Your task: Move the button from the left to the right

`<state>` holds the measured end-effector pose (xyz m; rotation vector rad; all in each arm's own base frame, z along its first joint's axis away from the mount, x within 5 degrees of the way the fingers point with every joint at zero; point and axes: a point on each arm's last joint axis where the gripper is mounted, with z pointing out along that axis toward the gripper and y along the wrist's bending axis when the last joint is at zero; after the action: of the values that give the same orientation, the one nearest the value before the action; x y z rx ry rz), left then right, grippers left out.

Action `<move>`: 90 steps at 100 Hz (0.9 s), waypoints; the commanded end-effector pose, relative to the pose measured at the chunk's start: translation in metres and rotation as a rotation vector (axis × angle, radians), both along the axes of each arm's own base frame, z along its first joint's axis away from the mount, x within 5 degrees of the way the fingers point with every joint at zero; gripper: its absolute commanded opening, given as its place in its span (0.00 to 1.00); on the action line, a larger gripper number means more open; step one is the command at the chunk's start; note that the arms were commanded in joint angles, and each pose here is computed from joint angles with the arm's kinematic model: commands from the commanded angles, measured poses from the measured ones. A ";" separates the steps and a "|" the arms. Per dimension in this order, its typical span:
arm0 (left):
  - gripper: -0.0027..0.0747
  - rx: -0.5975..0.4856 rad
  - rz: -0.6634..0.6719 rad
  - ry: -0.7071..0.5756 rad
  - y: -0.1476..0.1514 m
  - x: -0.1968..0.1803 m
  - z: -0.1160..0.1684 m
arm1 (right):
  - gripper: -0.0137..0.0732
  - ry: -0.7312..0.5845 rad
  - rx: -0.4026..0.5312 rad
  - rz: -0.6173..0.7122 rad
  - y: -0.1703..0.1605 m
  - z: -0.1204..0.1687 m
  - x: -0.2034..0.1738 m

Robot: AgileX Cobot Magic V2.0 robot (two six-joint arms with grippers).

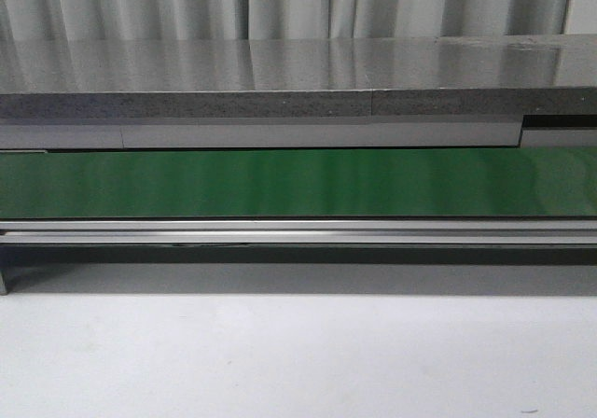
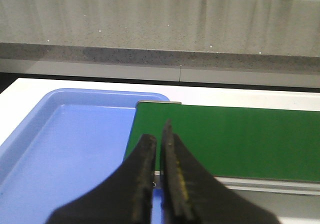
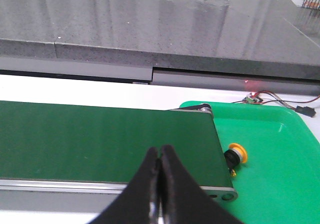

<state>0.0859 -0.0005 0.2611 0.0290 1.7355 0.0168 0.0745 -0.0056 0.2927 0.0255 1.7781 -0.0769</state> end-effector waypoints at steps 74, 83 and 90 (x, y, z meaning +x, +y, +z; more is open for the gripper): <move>0.04 -0.006 0.000 -0.097 0.000 0.003 0.016 | 0.08 -0.208 0.012 0.123 0.009 -0.096 -0.019; 0.04 -0.006 0.000 -0.097 0.000 0.003 0.016 | 0.08 -0.209 0.012 0.123 0.009 -0.096 -0.019; 0.04 -0.006 0.000 -0.097 0.000 0.003 0.016 | 0.08 -0.209 0.012 0.123 0.009 -0.096 -0.019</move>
<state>0.0861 -0.0005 0.2610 0.0290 1.7371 0.0168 0.0565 0.0022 0.1883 -0.0608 1.6745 0.0181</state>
